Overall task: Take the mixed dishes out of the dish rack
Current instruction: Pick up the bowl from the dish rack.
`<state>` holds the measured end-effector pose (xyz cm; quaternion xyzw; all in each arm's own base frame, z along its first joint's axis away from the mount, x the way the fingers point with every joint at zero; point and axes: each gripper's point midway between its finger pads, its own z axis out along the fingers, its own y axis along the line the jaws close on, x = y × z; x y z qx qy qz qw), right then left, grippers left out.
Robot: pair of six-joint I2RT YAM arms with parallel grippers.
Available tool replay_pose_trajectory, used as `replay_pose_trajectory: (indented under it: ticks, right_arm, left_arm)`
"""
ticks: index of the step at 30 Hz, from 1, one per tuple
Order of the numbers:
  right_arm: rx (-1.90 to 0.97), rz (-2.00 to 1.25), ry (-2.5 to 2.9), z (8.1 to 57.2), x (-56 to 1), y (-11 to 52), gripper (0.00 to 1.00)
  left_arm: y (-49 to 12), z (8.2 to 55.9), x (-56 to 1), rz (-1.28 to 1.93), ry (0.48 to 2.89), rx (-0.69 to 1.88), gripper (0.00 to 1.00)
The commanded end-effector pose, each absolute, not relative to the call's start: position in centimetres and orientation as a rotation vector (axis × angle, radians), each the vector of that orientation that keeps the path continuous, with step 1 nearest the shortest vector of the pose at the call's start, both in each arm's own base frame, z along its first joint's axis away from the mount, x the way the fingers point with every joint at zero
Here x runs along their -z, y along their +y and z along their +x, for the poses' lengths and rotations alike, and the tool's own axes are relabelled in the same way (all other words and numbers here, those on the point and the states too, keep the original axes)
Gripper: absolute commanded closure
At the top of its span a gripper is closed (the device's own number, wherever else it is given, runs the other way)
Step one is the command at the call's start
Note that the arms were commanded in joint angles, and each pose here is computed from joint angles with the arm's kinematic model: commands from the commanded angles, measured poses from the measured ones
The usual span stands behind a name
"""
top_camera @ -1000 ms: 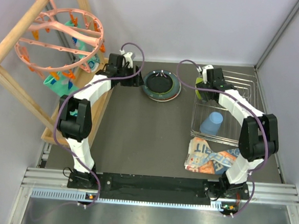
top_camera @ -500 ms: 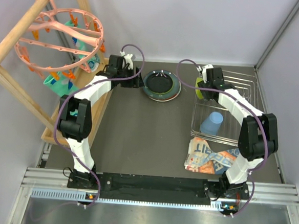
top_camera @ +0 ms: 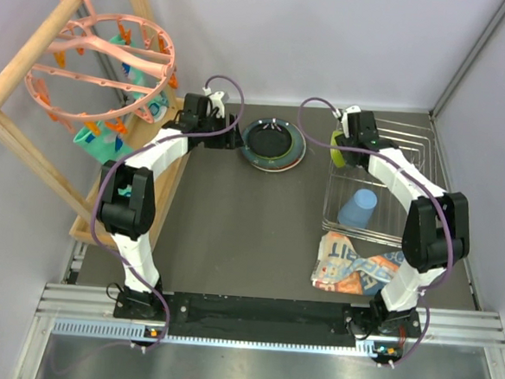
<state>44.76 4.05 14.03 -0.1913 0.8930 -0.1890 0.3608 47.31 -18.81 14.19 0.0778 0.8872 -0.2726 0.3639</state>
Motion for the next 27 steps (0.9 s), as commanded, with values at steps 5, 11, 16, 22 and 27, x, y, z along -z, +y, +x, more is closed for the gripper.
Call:
replay_pose_trajectory:
  ticks: [5,11,16,22,27]
  right_arm:
    - [0.559,-0.397,2.186,45.2,-20.6,3.0,0.48]
    - [0.529,-0.379,2.157,44.1,-23.3,3.0,0.49]
    - [0.437,-0.372,2.139,42.4,-26.3,3.7,0.49]
    - [0.165,-0.458,2.075,39.1,-30.2,6.8,0.49]
    - [-0.112,-0.589,2.041,35.2,-31.8,10.4,0.49]
  left_arm:
    - [-19.3,47.5,-17.0,0.222,2.192,0.726,0.26]
    - [-19.7,47.5,-18.2,0.24,2.166,0.752,0.26]
    - [-20.9,46.9,-21.1,0.343,2.073,0.831,0.26]
    - [-23.9,44.5,-25.7,0.541,1.911,1.041,0.26]
    - [-26.7,42.2,-28.7,0.683,1.796,1.136,0.26]
